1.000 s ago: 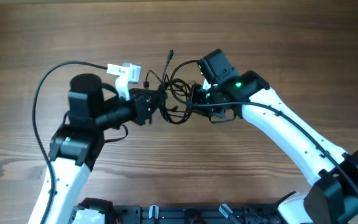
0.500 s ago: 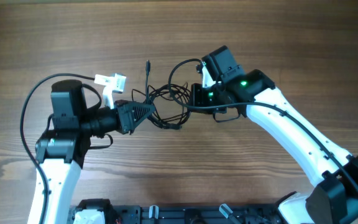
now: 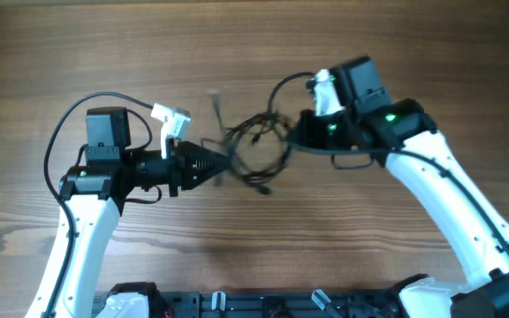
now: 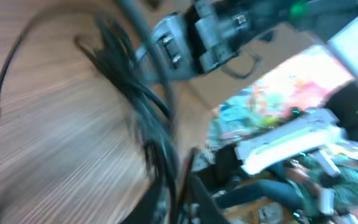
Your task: Untangle cables
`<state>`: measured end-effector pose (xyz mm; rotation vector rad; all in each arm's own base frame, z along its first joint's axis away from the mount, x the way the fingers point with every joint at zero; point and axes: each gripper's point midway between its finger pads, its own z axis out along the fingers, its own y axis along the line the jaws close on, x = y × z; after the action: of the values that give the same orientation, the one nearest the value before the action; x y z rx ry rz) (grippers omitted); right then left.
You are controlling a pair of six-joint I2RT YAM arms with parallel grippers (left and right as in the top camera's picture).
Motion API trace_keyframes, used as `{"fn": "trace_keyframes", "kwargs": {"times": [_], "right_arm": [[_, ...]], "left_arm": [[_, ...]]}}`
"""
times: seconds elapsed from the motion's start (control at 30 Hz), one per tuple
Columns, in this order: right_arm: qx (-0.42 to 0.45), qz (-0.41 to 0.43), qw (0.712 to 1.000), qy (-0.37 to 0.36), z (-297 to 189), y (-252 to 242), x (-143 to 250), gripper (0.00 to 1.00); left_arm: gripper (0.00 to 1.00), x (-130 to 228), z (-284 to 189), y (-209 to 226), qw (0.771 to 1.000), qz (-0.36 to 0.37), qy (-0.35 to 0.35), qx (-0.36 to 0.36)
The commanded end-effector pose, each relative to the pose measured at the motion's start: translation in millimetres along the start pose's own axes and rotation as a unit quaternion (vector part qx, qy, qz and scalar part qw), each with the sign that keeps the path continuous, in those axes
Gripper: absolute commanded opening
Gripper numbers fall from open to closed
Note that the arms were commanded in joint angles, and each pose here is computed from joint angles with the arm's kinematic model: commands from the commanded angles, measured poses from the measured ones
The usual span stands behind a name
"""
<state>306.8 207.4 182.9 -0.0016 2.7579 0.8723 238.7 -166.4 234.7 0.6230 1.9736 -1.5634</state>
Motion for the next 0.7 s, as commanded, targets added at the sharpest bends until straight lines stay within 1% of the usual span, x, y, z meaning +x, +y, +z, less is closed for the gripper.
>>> {"fn": "trace_keyframes", "kwargs": {"times": [0.0, 0.1, 0.2, 0.23, 0.27, 0.3, 0.37, 0.43, 0.5, 0.6, 0.67], "right_arm": [[0.028, 0.033, 0.999, -0.025, -8, -15, -10, 0.04], [0.026, 0.022, 0.999, -0.01, -3, -8, 0, 0.04], [0.007, 0.005, 1.0, 0.004, 1, 7, 9, 0.04], [0.003, 0.003, 1.0, 0.008, 2, 10, 11, 0.04], [-0.019, -0.007, 1.0, 0.018, 3, 21, 15, 0.04], [-0.047, -0.026, 0.998, 0.024, 3, 32, 17, 0.04], [-0.107, -0.051, 0.992, 0.03, -3, 55, 17, 0.04], [-0.154, -0.066, 0.985, 0.032, -14, 76, 16, 0.04], [-0.181, -0.073, 0.98, 0.028, -23, 88, 15, 0.04], [-0.19, -0.055, 0.98, 0.019, -32, 95, 13, 0.04], [-0.192, -0.053, 0.98, 0.016, -34, 96, 12, 0.04]], "left_arm": [[0.18, -3, -6, 32, 0.993, -0.036, 0.005, -0.109], [0.21, -1, -7, 37, 0.992, -0.038, 0.007, -0.124], [0.31, 0, -7, 37, 0.991, -0.043, 0.009, -0.125], [0.33, 1, -7, 37, 0.991, -0.046, 0.011, -0.124], [0.36, 3, -5, 38, 0.991, -0.048, 0.016, -0.124], [0.36, 5, -3, 41, 0.99, -0.054, 0.02, -0.13], [0.39, 11, 1, 50, 0.985, -0.061, 0.034, -0.155], [0.52, 14, 8, 52, 0.985, -0.058, 0.046, -0.157], [0.56, 16, 14, 52, 0.986, -0.052, 0.054, -0.152], [0.57, 20, 24, 53, 0.985, -0.043, 0.069, -0.149], [0.57, 25, 29, 60, 0.982, -0.059, 0.08, -0.158]]}}
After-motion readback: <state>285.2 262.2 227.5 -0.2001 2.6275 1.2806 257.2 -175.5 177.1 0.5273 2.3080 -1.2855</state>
